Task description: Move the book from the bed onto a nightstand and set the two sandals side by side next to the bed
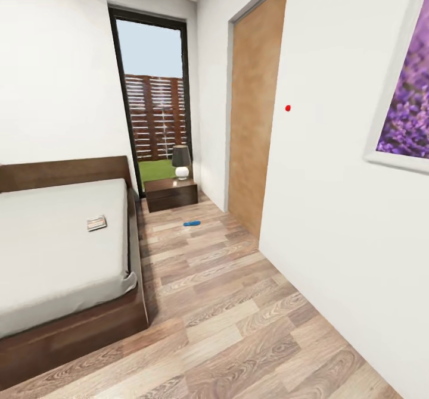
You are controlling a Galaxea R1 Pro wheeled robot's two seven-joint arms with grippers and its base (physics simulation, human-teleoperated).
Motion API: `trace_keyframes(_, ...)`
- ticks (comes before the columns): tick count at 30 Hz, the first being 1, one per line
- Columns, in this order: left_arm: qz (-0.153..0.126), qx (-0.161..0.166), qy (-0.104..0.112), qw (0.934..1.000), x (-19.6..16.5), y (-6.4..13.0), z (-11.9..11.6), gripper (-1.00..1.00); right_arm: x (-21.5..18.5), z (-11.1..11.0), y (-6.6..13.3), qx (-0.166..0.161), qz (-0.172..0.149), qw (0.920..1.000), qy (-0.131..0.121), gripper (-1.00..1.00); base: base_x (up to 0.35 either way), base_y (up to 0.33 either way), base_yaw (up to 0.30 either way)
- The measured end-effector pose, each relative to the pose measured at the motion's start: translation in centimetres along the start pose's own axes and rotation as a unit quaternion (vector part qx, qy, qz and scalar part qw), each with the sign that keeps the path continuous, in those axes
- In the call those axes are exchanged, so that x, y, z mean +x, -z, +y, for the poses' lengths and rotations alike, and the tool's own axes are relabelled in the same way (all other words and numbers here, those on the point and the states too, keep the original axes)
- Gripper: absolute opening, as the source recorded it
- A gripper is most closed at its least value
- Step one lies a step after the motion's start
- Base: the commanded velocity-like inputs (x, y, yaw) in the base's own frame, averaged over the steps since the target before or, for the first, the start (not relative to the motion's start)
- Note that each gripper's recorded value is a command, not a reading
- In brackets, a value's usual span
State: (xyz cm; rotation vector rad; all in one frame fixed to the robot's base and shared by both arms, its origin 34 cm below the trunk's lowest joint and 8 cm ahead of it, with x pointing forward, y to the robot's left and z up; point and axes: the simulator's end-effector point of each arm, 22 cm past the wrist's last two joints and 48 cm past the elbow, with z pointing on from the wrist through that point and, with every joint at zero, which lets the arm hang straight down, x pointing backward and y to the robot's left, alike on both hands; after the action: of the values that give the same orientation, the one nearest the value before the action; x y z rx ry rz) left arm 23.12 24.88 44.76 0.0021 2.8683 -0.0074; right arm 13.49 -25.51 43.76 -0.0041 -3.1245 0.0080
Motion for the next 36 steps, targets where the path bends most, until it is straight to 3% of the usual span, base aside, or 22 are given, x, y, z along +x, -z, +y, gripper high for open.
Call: trace_keyframes(36, -0.003, 0.001, -0.001, 1.0000, -0.24, -0.02, -0.09, 1.00, 0.01, -0.12, 0.00, 0.001, 0.000, 1.0000, -0.001, 1.00, 0.000, 0.000, 0.270)
